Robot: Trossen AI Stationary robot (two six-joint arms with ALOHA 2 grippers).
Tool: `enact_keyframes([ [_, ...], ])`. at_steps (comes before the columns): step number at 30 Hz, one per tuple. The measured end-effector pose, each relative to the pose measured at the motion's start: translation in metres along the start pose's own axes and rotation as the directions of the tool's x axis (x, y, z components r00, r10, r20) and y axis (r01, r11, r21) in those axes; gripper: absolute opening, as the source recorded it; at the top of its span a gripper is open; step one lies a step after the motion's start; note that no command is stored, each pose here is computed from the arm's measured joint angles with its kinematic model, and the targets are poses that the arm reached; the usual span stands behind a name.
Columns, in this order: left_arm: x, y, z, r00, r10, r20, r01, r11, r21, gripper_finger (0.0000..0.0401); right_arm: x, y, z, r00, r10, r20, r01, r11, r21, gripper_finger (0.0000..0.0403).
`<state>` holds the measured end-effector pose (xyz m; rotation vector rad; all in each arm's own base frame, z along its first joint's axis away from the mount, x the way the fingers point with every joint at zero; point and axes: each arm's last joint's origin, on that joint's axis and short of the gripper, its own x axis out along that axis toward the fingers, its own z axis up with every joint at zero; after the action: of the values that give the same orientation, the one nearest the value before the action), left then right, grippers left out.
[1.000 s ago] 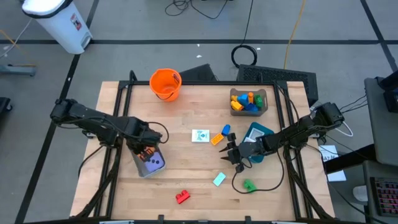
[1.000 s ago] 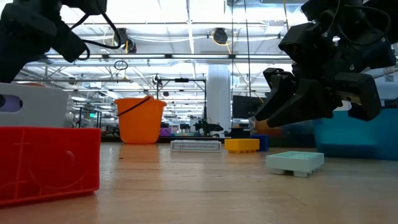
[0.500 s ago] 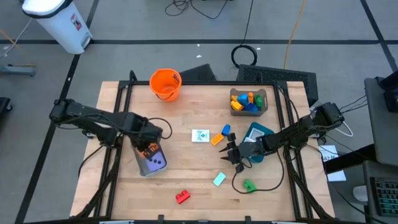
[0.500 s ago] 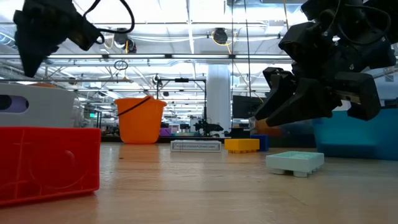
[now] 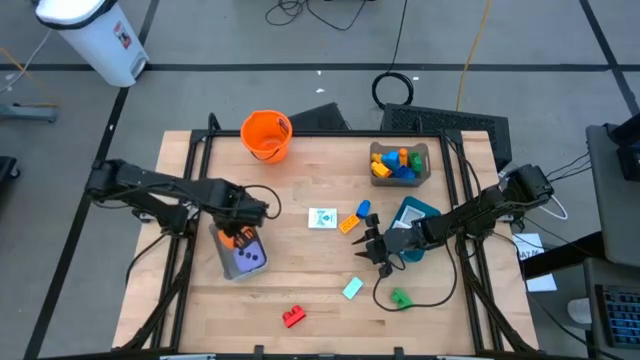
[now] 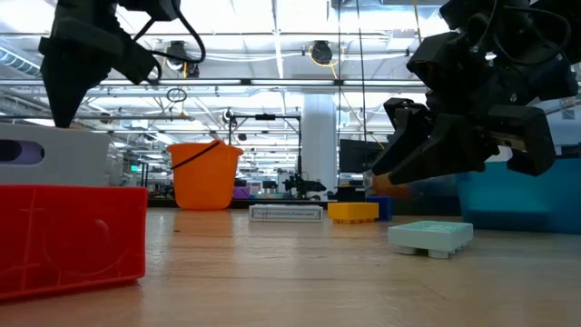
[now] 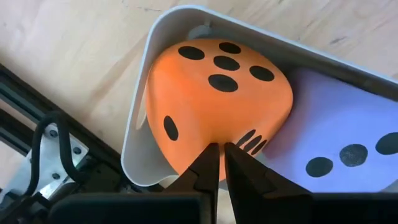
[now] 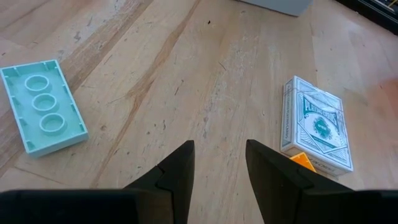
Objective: Pick & Place Toys
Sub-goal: Put the orange dice into the gray bin, then put the blue game piece into the black bin
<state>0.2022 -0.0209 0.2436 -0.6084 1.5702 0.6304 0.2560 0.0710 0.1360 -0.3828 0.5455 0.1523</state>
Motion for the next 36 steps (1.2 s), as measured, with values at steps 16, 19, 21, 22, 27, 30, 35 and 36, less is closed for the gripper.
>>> enact_keyframes([
  [16,-0.039,-0.001,0.011,0.997,-0.038,0.073,0.034,0.998,0.052,0.0017,0.000,0.000,0.001,1.000,-0.002,0.006,0.002,1.000,-0.003,0.0137],
  [19,-0.066,-0.004,0.009,0.976,-0.063,0.206,0.048,0.996,0.077,0.0005,0.000,0.000,0.001,1.000,-0.004,0.014,0.004,1.000,-0.012,0.0137],
  [21,-0.079,-0.009,0.010,0.942,-0.073,0.326,0.045,0.994,0.095,0.0013,0.000,-0.001,0.002,1.000,-0.006,0.023,0.007,1.000,-0.027,0.0137],
  [22,-0.082,-0.012,0.011,0.917,-0.068,0.392,0.029,0.994,0.105,0.0020,0.000,-0.001,0.003,1.000,-0.008,0.030,0.009,0.999,-0.030,0.0137],
  [27,-0.087,-0.034,0.021,0.702,-0.051,0.711,-0.067,0.988,0.137,0.0047,0.000,-0.001,0.005,0.999,-0.014,0.052,0.017,0.998,-0.066,0.0137],
  [30,-0.076,-0.052,0.034,0.547,-0.067,0.834,-0.095,0.985,0.142,0.0054,0.000,-0.002,0.006,0.998,-0.017,0.064,0.024,0.995,-0.099,0.0137],
  [35,-0.049,-0.072,0.055,0.249,-0.198,0.948,-0.062,0.974,0.219,0.0057,-0.001,-0.003,0.010,0.994,-0.057,0.097,0.069,0.989,-0.130,0.0137],
  [36,-0.040,-0.073,0.058,0.201,-0.227,0.953,-0.066,0.967,0.244,0.0058,-0.001,-0.005,0.011,0.991,-0.087,0.105,0.099,0.987,-0.123,0.0137],
])
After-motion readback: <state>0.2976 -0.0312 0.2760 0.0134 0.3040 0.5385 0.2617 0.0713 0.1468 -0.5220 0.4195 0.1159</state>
